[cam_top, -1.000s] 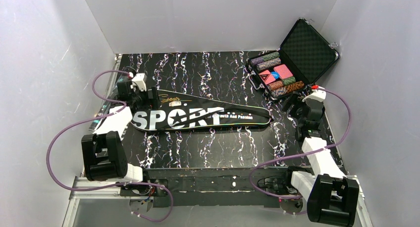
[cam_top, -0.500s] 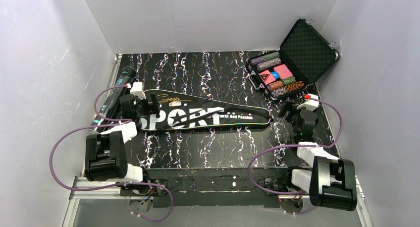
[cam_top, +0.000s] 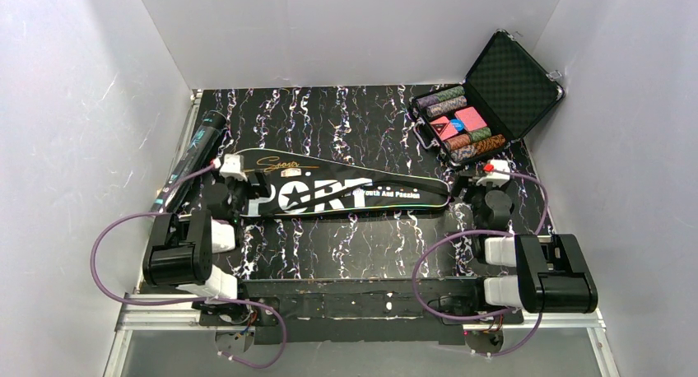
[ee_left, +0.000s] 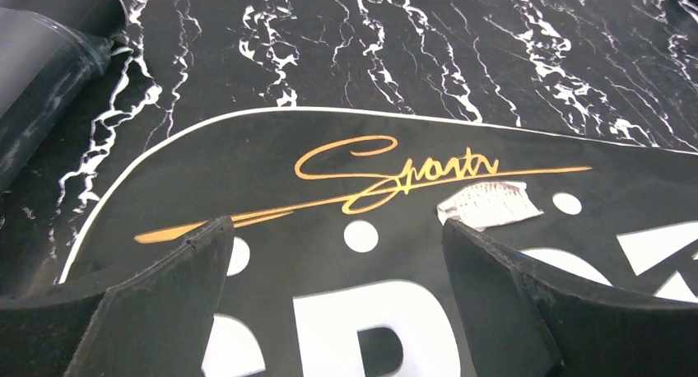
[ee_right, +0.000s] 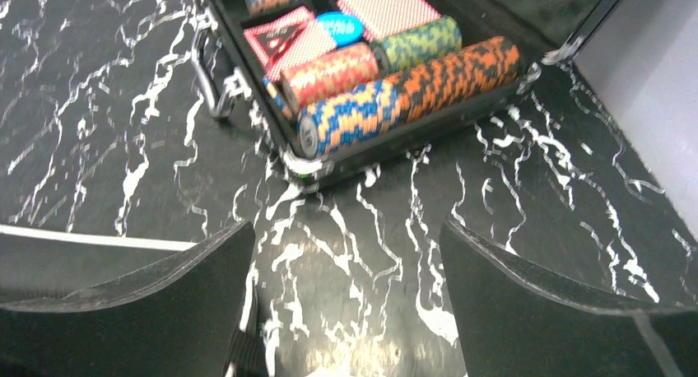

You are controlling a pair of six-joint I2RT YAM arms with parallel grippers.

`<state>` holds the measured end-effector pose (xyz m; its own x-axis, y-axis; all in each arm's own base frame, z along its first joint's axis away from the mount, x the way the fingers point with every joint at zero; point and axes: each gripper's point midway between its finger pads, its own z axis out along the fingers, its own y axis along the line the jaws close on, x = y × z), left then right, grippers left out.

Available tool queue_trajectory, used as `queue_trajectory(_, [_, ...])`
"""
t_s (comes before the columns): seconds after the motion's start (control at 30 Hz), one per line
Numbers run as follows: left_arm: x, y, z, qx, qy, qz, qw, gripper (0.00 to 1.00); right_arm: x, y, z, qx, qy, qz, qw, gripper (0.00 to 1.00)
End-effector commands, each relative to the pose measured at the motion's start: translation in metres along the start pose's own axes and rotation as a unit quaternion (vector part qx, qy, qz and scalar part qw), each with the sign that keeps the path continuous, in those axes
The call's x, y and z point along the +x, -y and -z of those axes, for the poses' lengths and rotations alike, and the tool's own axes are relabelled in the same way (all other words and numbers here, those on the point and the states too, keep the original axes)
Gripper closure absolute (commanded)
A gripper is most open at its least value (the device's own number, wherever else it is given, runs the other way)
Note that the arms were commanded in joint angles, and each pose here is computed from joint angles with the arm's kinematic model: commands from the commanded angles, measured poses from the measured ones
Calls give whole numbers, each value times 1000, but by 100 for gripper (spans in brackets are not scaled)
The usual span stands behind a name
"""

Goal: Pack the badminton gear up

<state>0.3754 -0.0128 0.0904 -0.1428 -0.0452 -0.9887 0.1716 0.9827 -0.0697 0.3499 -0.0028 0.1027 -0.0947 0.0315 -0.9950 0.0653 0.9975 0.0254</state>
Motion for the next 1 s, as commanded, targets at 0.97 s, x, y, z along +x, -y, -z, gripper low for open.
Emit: queue_trajectory(0.97, [-8, -8, -6, -30, 3, -7, 1000, 2, -3, 3, -18, -30, -37, -15, 999, 8])
